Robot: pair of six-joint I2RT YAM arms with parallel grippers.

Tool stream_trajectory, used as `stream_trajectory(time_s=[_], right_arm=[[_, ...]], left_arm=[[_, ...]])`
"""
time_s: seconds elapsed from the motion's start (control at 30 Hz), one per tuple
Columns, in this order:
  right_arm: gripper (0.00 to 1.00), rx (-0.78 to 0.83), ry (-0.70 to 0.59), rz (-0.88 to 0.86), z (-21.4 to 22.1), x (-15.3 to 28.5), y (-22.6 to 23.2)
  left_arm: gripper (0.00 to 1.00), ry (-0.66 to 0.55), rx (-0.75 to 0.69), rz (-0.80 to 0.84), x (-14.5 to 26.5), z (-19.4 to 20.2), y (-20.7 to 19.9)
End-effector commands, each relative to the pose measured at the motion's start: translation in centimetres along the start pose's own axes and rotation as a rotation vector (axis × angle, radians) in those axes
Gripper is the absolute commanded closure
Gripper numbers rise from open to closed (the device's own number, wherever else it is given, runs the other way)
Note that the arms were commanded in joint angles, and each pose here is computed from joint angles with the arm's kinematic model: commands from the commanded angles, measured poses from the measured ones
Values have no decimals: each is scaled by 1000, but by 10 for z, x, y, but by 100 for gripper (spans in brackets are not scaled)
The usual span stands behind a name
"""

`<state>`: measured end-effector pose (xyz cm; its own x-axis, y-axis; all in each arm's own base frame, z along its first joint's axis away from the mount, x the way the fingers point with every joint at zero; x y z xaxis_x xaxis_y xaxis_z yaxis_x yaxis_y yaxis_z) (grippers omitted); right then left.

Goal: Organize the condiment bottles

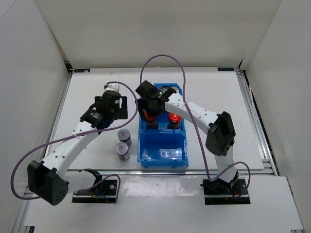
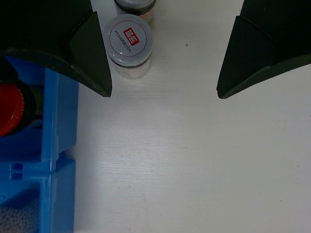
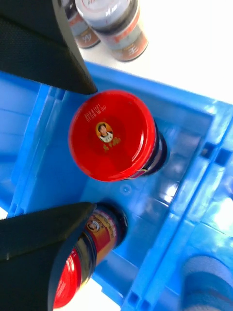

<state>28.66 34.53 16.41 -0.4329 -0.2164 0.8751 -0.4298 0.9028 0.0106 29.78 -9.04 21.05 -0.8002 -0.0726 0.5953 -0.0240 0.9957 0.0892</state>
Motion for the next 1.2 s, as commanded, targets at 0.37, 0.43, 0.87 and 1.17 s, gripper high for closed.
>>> stream_trajectory(time_s=[0.37,0.43,0.87,1.17], right_arm=[[1,-64,-327,78,-31,157,-57],[1,-86,-323,88,-10,166,-70],[1,-175,-308,147,88,203,-130],[1,-226,-321,307,126,221,-173]], left_arm=[[0,143,25,230,10,36,-46],[0,212,50,242,10,49,-49],[4,393,182,183,8,103,-47],[35,474,174,150,-3,122,-50]])
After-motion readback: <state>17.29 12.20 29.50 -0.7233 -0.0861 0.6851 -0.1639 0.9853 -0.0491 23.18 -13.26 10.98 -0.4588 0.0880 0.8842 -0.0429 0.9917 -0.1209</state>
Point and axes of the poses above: each gripper's point midway between its finger pads, its own x axis back along the fingers, its own y axis along the line the jaws close on, z = x × y, the point moved 2 cm from there along x, back along the fingers, and after that the axes turned 1 degree about -x, right-handed, at the moved point
